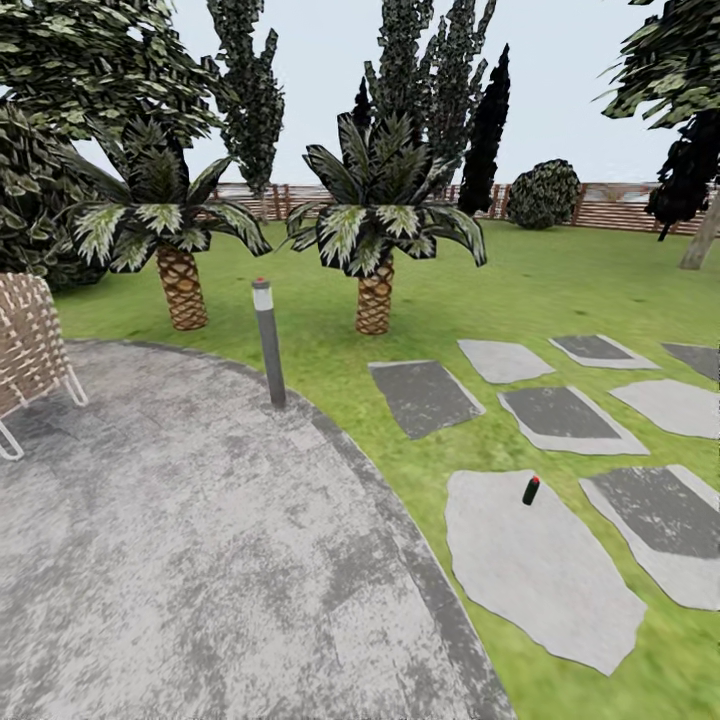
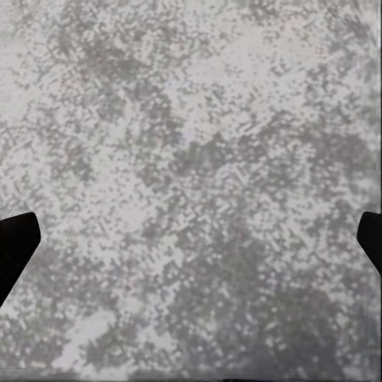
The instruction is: Pick up the pesticide atomizer in the garden and spray insectifuge to fully cover both potted plants in the garden.
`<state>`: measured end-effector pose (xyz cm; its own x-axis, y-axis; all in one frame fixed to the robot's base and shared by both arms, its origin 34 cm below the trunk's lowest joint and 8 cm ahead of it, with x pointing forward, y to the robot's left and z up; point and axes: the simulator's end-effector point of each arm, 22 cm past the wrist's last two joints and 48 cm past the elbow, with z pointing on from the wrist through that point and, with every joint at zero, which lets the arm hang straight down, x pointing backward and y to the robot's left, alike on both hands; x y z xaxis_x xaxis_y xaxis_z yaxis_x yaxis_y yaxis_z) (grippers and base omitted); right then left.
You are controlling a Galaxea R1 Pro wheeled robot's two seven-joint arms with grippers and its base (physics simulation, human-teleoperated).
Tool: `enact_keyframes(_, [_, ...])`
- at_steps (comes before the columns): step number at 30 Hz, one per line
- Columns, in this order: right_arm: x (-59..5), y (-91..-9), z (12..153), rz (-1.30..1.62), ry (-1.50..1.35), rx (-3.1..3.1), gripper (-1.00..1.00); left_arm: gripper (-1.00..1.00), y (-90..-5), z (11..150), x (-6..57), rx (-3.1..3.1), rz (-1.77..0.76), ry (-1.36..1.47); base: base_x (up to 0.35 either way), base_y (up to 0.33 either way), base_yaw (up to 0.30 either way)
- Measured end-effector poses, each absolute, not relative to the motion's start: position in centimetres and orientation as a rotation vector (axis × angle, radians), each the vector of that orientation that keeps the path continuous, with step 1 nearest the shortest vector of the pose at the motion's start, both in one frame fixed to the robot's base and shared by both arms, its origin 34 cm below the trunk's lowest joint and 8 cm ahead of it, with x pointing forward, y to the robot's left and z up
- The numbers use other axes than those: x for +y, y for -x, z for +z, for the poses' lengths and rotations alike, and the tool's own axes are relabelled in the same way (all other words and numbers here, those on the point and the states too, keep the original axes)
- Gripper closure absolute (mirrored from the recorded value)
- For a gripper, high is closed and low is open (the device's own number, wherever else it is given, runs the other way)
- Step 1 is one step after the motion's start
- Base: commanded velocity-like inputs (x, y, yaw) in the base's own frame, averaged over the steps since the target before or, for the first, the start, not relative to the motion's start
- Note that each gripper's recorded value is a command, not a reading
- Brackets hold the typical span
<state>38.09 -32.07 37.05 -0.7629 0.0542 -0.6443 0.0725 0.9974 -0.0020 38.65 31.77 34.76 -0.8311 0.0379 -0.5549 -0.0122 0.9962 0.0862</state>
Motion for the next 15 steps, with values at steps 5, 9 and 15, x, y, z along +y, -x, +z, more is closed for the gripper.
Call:
enact_keyframes(5, [-32.09, -37.84, 36.85, -0.036, -0.089, 2.448, -1.00, -1.00, -38.38, 34.56, 31.85, 2.557, 0.116, -0.019, 0.012, -0.277, 0.000])
enact_keyframes(9, [-32.11, -37.68, 36.72, -0.036, -0.089, 2.453, -1.00, -1.00, -38.16, 34.41, 31.90, 2.563, 0.117, -0.018, 0.072, -0.277, 0.000])
enact_keyframes(15, [-32.11, -37.40, 36.49, -0.037, -0.089, 2.462, -1.00, -1.00, -37.83, 34.17, 31.92, 2.573, 0.118, -0.017, 0.086, -0.276, 0.000])
